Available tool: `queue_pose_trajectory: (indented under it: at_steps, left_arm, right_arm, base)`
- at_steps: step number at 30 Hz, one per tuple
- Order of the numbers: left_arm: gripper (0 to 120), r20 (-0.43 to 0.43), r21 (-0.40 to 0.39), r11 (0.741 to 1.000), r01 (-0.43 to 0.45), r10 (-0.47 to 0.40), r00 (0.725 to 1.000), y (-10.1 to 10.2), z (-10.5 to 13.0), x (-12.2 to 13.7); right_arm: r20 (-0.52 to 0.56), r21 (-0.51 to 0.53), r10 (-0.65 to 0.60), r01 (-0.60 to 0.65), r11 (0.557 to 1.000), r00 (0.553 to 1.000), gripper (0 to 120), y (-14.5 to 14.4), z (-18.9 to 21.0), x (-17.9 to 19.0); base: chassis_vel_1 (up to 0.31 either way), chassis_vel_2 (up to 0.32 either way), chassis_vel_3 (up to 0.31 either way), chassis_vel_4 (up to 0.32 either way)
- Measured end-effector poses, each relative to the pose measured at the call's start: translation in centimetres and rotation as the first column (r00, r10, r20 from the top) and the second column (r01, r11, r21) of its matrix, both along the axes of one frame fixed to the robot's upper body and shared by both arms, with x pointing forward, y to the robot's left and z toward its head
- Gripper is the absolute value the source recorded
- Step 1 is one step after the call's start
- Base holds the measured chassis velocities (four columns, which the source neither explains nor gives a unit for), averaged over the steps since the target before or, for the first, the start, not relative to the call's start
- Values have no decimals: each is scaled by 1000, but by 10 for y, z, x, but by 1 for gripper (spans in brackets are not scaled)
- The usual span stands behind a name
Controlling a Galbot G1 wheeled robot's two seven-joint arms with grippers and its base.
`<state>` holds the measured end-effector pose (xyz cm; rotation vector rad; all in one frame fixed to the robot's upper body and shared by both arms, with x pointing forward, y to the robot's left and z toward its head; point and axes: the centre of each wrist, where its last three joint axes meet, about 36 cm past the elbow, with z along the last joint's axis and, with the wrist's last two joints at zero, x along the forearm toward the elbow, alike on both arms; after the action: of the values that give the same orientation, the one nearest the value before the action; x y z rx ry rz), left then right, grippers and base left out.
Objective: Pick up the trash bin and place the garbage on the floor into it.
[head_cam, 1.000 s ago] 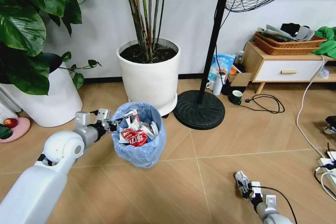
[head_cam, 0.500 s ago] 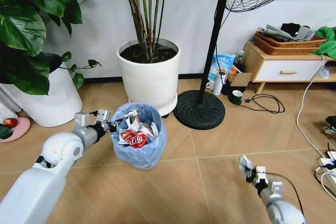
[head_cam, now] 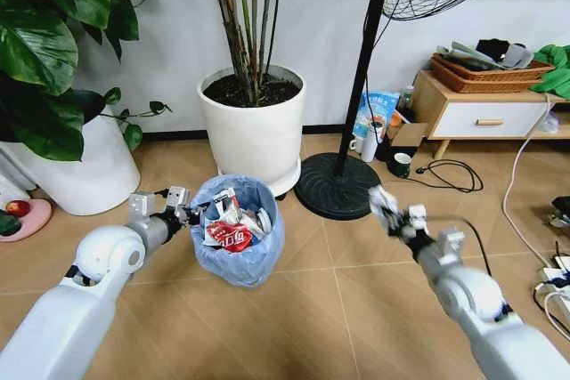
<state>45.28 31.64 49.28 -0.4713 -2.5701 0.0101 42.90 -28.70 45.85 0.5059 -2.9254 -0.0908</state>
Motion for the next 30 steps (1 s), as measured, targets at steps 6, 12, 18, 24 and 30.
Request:
queue_pose_trajectory:
  at_steps: [6, 12, 18, 24, 30]
  left_arm:
    - [0, -6, 1, 1000, 3, -3, 1000, -2, -2, 3]
    - [0, -3, 2, 1000, 7, -7, 1000, -3, -1, 7]
    - [0, 1, 4, 1000, 16, -16, 1000, -6, 0, 9]
    - [0, 1, 6, 1000, 18, -18, 1000, -7, 1, 11]
    - [0, 5, 7, 1000, 18, -18, 1000, -7, 2, 12]
  right_arm:
    - [13, 72, 161, -162, 984, 987, 0, 39, 40, 23]
    - [42, 85, 279, -282, 956, 959, 0, 68, 61, 39]
    - [56, 87, 416, -420, 903, 907, 0, 109, 75, 52]
    - [22, 80, 527, -527, 846, 850, 0, 151, 71, 48]
    - [-23, 62, 554, -552, 832, 832, 2, 166, 64, 43]
  base:
    - [0, 0, 0, 0]
    - [0, 0, 0, 0]
    - [0, 0, 0, 0]
    - [0, 0, 0, 0]
    - [0, 0, 0, 0]
